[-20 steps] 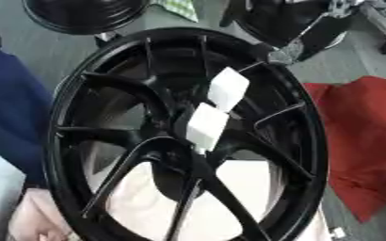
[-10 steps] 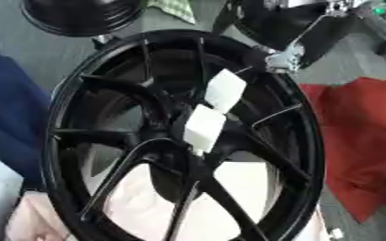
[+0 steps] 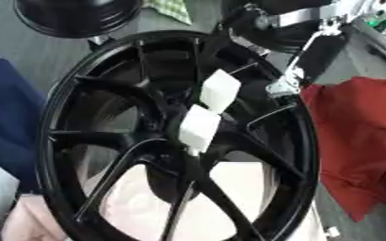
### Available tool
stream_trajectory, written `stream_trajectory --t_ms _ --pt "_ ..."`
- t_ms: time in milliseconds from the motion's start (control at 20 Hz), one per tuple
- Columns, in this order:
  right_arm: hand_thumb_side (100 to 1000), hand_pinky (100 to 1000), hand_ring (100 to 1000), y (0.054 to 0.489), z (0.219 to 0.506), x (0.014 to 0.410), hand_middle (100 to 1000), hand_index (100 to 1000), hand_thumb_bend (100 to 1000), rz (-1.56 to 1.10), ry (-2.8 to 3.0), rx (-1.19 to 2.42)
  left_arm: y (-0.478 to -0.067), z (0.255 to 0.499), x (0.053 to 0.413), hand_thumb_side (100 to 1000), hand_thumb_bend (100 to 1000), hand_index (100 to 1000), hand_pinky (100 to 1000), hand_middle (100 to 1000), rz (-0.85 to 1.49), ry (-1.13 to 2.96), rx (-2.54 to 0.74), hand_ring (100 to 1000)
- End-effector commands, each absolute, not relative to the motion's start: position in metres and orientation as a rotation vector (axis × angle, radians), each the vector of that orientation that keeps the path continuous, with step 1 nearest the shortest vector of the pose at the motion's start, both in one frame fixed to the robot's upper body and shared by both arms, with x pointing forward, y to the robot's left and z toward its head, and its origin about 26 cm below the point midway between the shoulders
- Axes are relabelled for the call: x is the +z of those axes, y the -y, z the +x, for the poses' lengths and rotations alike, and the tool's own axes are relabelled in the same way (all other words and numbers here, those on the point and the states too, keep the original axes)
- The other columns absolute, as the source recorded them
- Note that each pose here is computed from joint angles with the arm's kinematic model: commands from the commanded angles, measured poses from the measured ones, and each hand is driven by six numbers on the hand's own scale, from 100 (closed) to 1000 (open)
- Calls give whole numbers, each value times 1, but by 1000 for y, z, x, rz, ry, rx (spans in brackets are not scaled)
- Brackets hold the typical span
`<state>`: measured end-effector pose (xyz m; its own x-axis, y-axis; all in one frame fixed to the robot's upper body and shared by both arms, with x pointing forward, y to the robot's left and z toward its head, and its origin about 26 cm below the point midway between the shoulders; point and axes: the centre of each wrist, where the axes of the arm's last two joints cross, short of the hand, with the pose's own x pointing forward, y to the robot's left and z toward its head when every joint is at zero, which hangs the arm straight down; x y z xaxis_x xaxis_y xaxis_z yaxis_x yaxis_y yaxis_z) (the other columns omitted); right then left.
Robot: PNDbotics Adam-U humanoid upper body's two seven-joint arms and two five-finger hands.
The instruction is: Pull the pin out of the wheel hub.
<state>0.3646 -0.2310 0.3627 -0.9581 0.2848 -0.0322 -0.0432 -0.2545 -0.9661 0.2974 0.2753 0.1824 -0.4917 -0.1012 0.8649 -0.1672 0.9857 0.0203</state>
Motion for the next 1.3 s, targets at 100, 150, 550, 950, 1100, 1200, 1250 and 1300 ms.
stream_trajectory --t_ms 100,150,550,950,1100,1200,1250,1300 --pt "473 913 885 236 361 373 842 925 280 -328 1634 2596 -275 296 188 432 676 693 608 505 185 2112 66 632" --pt "472 913 885 235 362 373 841 924 278 -333 1636 2595 -275 296 188 432 676 693 608 505 183 2112 66 632" --pt "464 904 874 235 371 370 826 919 232 -326 1639 2568 -274 297 187 434 674 692 608 503 176 2110 69 630" --pt "460 895 863 236 379 364 809 909 231 -309 1621 2533 -273 297 187 433 672 692 609 502 170 2112 75 630" --pt "462 893 861 236 380 362 803 907 237 -301 1611 2526 -273 297 187 433 671 693 610 502 169 2114 77 630" --pt "461 893 860 235 381 361 802 905 236 -298 1607 2523 -272 297 188 433 671 693 610 502 168 2115 79 630" --pt "462 892 860 235 382 360 802 905 236 -295 1604 2523 -272 297 188 434 671 693 610 502 167 2116 79 630" --pt "464 892 859 235 382 359 802 904 235 -293 1601 2524 -272 297 188 434 671 693 610 502 167 2117 79 630"
